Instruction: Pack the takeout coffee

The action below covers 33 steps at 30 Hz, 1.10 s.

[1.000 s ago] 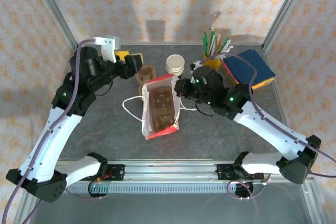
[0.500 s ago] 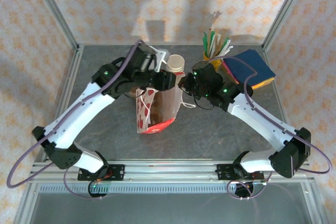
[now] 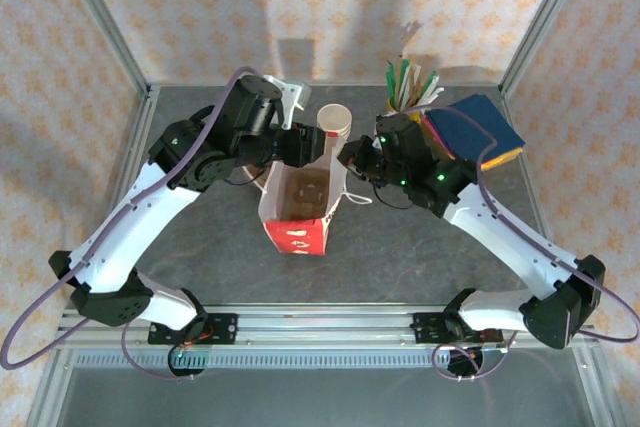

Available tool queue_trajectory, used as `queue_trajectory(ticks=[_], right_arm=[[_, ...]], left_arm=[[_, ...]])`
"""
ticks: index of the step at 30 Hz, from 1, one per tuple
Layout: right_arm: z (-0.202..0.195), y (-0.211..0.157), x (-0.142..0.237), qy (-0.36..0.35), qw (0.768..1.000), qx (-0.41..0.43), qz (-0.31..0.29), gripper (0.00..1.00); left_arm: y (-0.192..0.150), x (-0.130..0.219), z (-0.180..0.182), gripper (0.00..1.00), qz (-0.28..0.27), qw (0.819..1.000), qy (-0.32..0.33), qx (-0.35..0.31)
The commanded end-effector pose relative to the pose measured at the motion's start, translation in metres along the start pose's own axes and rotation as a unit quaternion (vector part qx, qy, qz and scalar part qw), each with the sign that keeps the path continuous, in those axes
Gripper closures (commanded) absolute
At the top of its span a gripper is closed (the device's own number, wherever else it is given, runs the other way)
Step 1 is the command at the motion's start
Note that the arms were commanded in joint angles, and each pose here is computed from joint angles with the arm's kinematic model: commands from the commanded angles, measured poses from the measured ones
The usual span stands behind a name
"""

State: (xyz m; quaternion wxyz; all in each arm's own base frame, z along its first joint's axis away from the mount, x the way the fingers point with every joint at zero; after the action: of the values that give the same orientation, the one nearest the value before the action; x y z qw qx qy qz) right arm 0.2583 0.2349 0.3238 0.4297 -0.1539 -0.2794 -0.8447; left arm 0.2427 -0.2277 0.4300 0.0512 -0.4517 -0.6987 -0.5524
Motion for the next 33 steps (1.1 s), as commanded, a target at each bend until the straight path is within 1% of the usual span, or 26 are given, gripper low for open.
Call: queue_trajectory(ticks=[1, 2, 3, 5, 8, 10, 14, 15, 18, 20, 23, 27, 29, 33], right_arm=[[0.002, 0.008, 0.021, 0.001, 0.999, -0.011, -0.035, 0.98], [-0.006, 0.008, 0.018, -0.015, 0.999, -0.019, -0.037, 0.98], [-0.008, 0.009, 0.026, -0.012, 0.999, -0.025, -0.047, 0.99], [-0.018, 0.009, 0.026, -0.023, 0.997, -0.039, -0.057, 1.0], [-0.031, 0.01, 0.021, -0.031, 0.996, -0.052, -0.069, 1.0], [-0.038, 0.01, 0.016, -0.034, 0.996, -0.06, -0.065, 1.0], [-0.044, 0.01, 0.009, -0.035, 0.995, -0.07, -0.064, 1.0], [-0.044, 0.01, 0.008, -0.034, 0.995, -0.072, -0.064, 1.0], [-0.046, 0.011, 0.008, -0.034, 0.994, -0.074, -0.068, 1.0], [-0.046, 0.011, 0.007, -0.034, 0.994, -0.074, -0.067, 1.0], [-0.048, 0.011, 0.007, -0.034, 0.994, -0.074, -0.066, 1.0], [-0.052, 0.01, 0.007, -0.034, 0.994, -0.076, -0.067, 1.0], [-0.053, 0.011, 0.009, -0.034, 0.994, -0.078, -0.07, 1.0], [-0.058, 0.011, 0.011, -0.034, 0.993, -0.082, -0.076, 1.0]], left_arm=[[0.01, 0.013, -0.008, 0.59, -0.024, 0.999, -0.024, -0.001], [0.009, 0.013, -0.009, 0.6, -0.022, 0.999, -0.025, -0.003], [0.009, 0.013, -0.008, 0.62, -0.024, 1.0, -0.01, -0.008], [0.004, 0.009, -0.005, 0.62, -0.018, 1.0, 0.014, -0.015], [-0.006, -0.006, -0.006, 0.62, 0.012, 1.0, 0.01, -0.014], [-0.016, -0.022, -0.005, 0.63, 0.037, 0.999, 0.013, -0.013], [-0.04, -0.054, 0.003, 0.69, 0.098, 0.994, 0.049, -0.013], [-0.046, -0.061, 0.005, 0.7, 0.108, 0.992, 0.066, -0.018], [-0.062, -0.081, 0.009, 0.7, 0.152, 0.984, 0.086, -0.035], [-0.071, -0.094, 0.015, 0.72, 0.172, 0.979, 0.104, -0.042], [-0.088, -0.114, 0.02, 0.73, 0.213, 0.97, 0.105, -0.053], [-0.108, -0.135, 0.035, 0.74, 0.263, 0.955, 0.125, -0.056], [-0.117, -0.145, 0.041, 0.75, 0.277, 0.95, 0.136, -0.054], [-0.139, -0.165, 0.046, 0.77, 0.31, 0.941, 0.128, -0.049]])
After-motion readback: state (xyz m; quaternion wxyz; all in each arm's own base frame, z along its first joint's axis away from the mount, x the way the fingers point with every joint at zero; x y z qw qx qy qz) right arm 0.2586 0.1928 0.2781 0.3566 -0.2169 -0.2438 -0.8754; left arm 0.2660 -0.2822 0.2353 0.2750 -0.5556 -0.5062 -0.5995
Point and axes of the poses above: each hand's point on the last joint's axis, 136 mm out from that joint toward the fingers, its own x axis back along the fingers, its own z axis along the line the jaws close on, y = z × x, the point moved 5 cm from there along x, back along the fingers
